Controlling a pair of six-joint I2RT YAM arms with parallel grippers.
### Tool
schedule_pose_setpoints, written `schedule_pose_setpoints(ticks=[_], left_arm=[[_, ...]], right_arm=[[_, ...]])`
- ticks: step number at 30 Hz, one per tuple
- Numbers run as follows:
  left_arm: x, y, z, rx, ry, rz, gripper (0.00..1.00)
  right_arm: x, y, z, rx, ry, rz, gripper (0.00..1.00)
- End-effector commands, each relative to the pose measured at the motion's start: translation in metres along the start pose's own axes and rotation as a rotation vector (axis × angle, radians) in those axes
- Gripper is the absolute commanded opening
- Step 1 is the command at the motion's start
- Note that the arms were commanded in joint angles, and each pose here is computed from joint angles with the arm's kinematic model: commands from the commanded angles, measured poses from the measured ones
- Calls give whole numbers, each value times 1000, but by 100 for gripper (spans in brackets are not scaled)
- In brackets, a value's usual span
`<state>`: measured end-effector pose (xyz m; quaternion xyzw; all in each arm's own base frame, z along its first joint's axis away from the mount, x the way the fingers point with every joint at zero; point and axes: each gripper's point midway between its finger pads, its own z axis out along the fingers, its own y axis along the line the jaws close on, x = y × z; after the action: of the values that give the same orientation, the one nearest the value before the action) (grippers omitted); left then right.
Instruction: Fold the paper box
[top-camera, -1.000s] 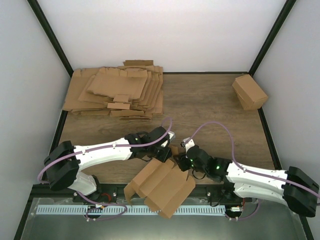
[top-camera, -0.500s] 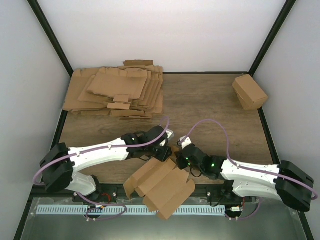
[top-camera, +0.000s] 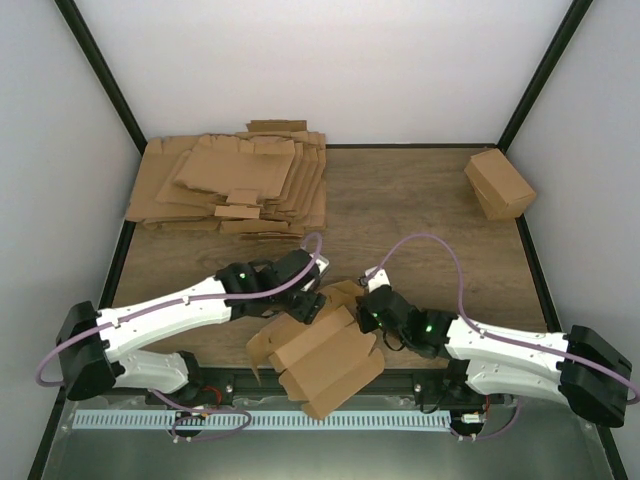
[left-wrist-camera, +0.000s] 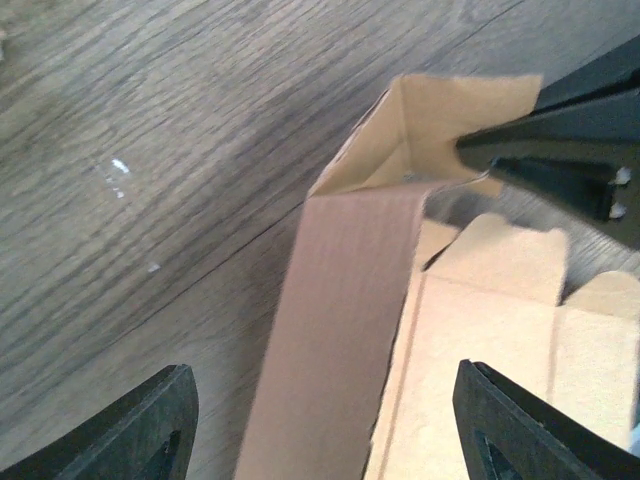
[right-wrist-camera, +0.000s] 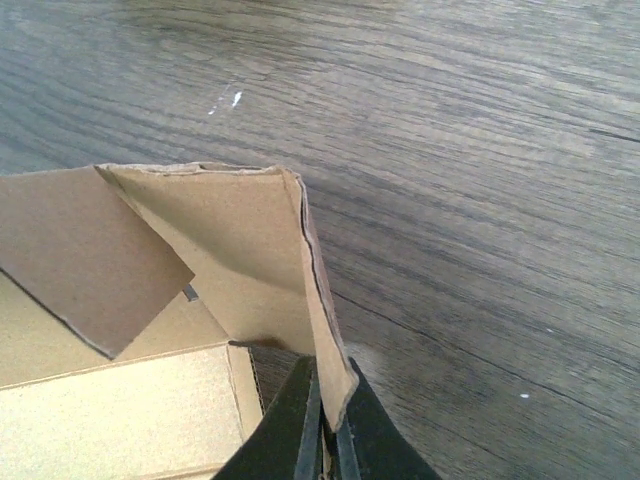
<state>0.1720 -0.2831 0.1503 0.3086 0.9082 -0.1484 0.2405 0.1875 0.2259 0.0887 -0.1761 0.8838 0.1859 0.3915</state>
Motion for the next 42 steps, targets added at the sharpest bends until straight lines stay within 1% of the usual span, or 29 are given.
schedule_pose_setpoints(ticks=[1, 5, 10, 12, 17, 19, 21, 25, 31, 34, 39, 42], left_arm=[[14, 17, -3, -88, 57, 84, 72], [19, 17, 4, -98, 105, 119, 68], [19, 27, 9, -174, 135, 187, 62], [12, 31, 12, -212, 122, 220, 57], [-13, 35, 19, -280, 67, 254, 54], [-24, 38, 21, -317, 39, 273, 51], [-33, 43, 23, -365, 16, 295, 43], [-49, 53, 25, -461, -21, 334, 24], [-65, 72, 31, -626, -53, 407, 4], [-76, 88, 33, -714, -65, 446, 4], [-107, 133, 39, -756, -49, 404, 4], [-123, 153, 42, -814, -52, 411, 4]], right_arm=[[-24, -5, -6, 60, -56, 35, 1], [-26, -12, -3, 90, -47, 54, 1], [-33, -25, 0, 136, -45, 73, 1], [-39, -29, 0, 143, -62, 70, 1], [-54, -46, 2, 163, -94, 81, 1], [-61, -50, 5, 159, -110, 77, 1], [-68, -54, 7, 166, -126, 71, 1], [-81, -61, 14, 173, -138, 69, 1], [-99, -66, 29, 169, -169, 85, 1], [-113, -70, 41, 172, -203, 97, 1], [-152, -79, 64, 189, -283, 114, 1], [-172, -81, 77, 204, -333, 104, 1]])
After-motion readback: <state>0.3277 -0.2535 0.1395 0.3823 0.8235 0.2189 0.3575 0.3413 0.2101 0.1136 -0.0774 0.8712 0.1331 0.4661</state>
